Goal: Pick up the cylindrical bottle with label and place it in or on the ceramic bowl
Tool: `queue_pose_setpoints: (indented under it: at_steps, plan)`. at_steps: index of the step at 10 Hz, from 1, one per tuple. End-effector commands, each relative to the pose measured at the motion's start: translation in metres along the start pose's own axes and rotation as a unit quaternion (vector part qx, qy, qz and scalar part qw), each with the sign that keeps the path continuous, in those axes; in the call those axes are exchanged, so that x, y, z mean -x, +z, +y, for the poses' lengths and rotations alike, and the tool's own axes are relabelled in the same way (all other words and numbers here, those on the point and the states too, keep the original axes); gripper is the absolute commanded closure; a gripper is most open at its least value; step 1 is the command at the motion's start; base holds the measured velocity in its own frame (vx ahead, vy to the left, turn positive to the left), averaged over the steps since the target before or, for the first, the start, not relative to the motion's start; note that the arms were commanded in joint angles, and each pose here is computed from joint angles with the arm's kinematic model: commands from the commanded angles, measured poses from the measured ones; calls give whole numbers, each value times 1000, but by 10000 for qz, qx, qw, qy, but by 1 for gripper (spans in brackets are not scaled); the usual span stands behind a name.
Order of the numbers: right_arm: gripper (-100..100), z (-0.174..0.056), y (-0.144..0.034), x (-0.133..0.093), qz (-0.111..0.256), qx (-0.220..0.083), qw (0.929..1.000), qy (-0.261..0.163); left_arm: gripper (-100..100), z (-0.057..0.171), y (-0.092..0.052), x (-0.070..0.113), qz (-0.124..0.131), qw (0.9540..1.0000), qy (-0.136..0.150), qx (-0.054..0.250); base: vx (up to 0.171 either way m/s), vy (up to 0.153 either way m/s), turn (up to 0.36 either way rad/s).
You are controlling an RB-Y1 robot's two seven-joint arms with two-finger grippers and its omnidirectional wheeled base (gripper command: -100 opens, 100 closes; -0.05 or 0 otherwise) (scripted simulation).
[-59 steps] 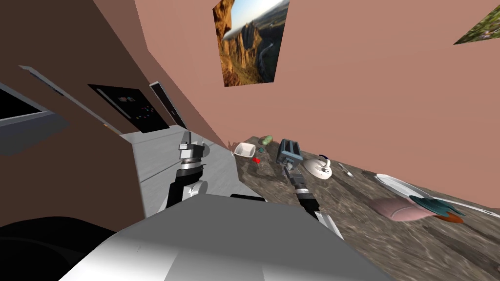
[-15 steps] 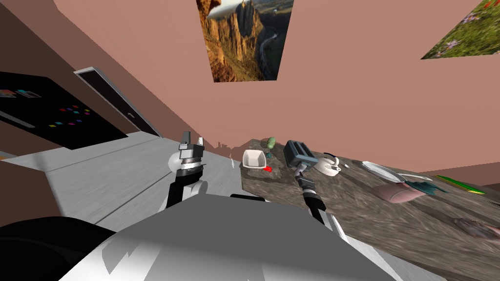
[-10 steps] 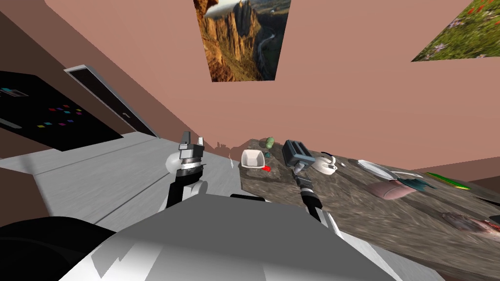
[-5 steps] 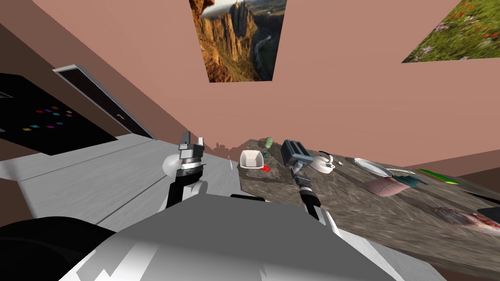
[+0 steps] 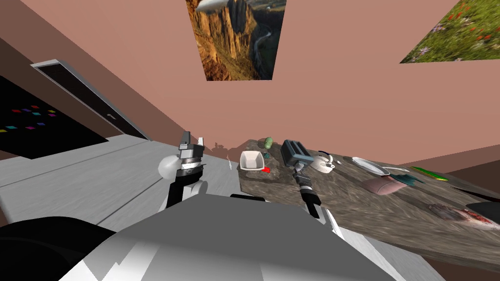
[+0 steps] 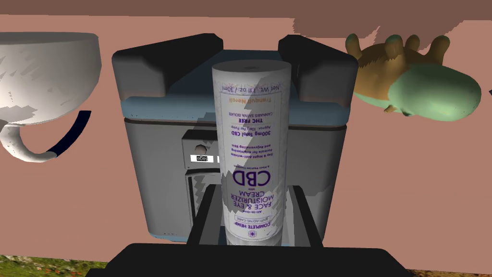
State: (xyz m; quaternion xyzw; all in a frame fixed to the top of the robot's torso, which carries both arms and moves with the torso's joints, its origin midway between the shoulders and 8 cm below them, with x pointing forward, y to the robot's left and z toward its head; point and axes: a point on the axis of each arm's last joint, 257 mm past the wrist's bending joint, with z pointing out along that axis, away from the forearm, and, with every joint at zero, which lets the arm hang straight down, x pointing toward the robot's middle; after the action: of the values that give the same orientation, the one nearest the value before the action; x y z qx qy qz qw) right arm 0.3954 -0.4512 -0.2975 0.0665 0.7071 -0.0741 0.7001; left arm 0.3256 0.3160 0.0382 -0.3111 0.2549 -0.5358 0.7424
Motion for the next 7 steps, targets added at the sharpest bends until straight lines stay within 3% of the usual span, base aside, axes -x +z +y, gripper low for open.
queue_pose_setpoints:
  at_steps: [1,3,4,5,7]
  plan:
    - [100,0,0,0,0,0,10000,0,0,0,0,0,0,10000,0,0,0,0,0]
    - [100,0,0,0,3,-3,10000,0,0,0,0,0,0,10000,0,0,0,0,0]
    - [0,0,0,0,3,-2,10000,0,0,0,0,0,0,10000,0,0,0,0,0]
    - [100,0,-7,-4,19,-79,10000,7,0,0,0,0,0,10000,0,0,-40,-38,148]
    - [100,1,-12,-7,36,-140,9999,11,0,0,0,0,0,10000,0,0,-57,-58,116]
